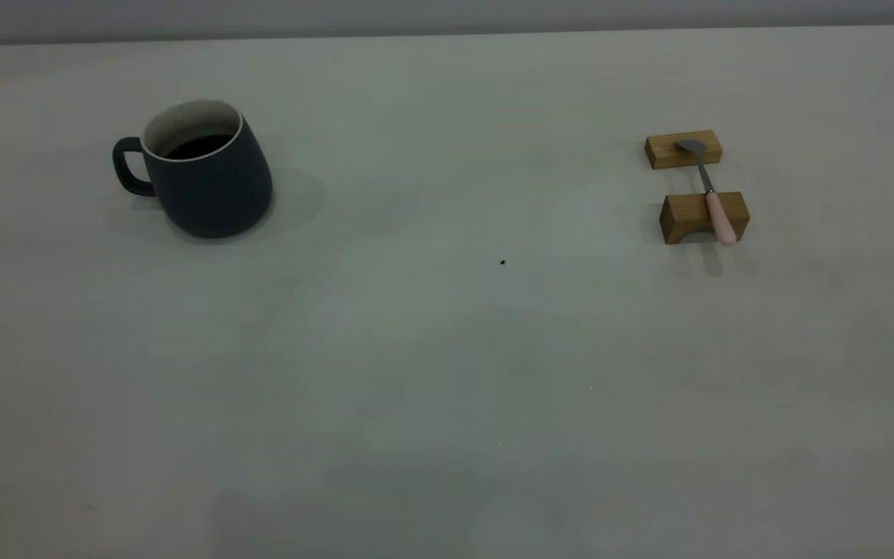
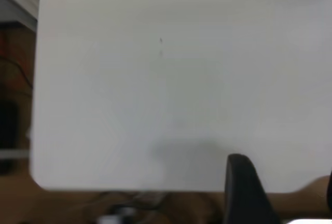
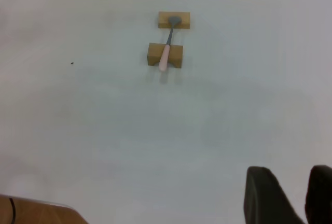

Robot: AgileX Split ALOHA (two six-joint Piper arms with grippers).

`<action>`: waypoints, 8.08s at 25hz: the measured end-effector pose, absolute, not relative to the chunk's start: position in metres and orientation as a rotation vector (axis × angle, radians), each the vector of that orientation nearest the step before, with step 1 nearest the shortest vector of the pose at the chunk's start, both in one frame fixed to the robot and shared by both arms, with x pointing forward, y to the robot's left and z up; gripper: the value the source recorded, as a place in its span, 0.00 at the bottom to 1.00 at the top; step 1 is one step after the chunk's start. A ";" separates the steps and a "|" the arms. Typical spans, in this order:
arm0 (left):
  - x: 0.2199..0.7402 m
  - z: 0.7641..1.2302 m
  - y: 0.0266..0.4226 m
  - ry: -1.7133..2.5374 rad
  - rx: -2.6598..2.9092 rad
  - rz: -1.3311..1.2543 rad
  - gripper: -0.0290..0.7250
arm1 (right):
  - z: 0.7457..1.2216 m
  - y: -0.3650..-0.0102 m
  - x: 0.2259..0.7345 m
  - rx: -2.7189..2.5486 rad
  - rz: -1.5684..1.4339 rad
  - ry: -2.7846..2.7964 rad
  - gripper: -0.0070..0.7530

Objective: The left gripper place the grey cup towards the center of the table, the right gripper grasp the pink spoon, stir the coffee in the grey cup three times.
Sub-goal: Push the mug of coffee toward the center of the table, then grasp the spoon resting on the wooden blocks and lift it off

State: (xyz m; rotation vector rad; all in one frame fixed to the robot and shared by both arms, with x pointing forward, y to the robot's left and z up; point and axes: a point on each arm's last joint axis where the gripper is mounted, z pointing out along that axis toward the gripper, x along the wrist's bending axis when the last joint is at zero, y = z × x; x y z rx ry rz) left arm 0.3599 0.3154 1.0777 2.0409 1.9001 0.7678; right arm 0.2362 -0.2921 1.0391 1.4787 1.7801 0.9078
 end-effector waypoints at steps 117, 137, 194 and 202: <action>0.622 1.024 0.124 1.112 2.973 0.362 0.74 | 1.039 -0.292 0.236 1.479 0.908 1.780 0.33; 0.460 1.172 0.199 1.360 2.415 0.507 0.66 | 1.039 -0.292 0.236 1.479 0.908 1.780 0.33; 0.222 1.032 0.301 1.636 1.749 0.813 0.66 | 1.039 -0.292 0.236 1.479 0.908 1.780 0.33; 0.222 1.032 0.301 1.636 1.749 0.813 0.66 | 1.041 -0.291 0.239 1.492 0.925 1.782 0.33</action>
